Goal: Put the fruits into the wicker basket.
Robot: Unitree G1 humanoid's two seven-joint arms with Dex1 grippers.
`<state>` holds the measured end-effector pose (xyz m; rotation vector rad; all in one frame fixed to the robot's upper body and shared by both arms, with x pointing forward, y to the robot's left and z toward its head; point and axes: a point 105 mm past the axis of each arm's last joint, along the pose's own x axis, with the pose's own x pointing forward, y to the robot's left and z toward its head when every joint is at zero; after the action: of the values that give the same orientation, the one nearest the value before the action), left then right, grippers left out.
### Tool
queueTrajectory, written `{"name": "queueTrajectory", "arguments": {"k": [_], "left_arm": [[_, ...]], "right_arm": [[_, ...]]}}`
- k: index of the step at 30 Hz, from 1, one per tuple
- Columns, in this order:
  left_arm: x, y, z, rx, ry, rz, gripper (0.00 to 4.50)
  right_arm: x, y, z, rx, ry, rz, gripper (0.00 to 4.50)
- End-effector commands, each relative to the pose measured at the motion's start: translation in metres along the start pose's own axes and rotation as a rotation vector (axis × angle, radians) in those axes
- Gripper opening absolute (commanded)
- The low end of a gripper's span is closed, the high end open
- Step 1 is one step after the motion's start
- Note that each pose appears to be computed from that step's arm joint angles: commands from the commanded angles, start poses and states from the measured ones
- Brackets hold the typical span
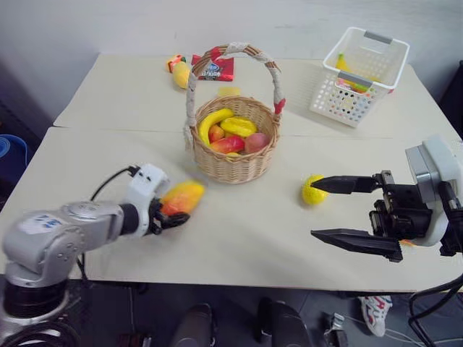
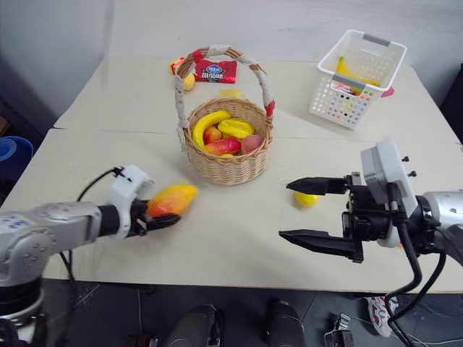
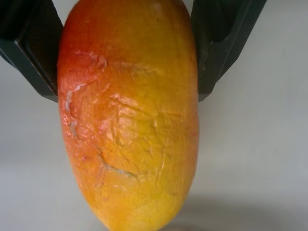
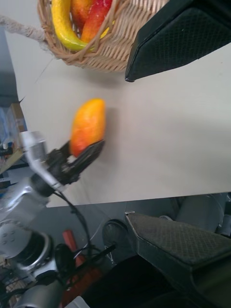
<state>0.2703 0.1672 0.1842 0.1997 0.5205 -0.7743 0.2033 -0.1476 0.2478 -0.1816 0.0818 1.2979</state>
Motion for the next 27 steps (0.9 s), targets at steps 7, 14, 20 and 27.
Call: {"name": "queueTrajectory", "arguments": {"k": [7, 14, 20, 27], "left_arm": [[0.015, 0.009, 0.103, 0.054, -0.203, -0.093, 2.84], [0.080, 0.021, 0.136, -0.012, -0.200, 0.009, 2.84], [0.093, 0.015, 0.141, 0.011, -0.227, -0.037, 4.10], [0.040, -0.017, 0.140, 0.208, -0.409, -0.288, 4.49]], "right_arm": [[-0.002, 0.004, 0.001, -0.080, -0.027, -0.034, 4.50], [-0.002, 0.005, -0.002, -0.098, -0.043, -0.085, 4.50], [-0.001, 0.001, -0.007, -0.097, -0.050, -0.162, 4.50], [-0.013, -0.041, -0.035, -0.064, 0.026, -0.456, 4.50]]}}
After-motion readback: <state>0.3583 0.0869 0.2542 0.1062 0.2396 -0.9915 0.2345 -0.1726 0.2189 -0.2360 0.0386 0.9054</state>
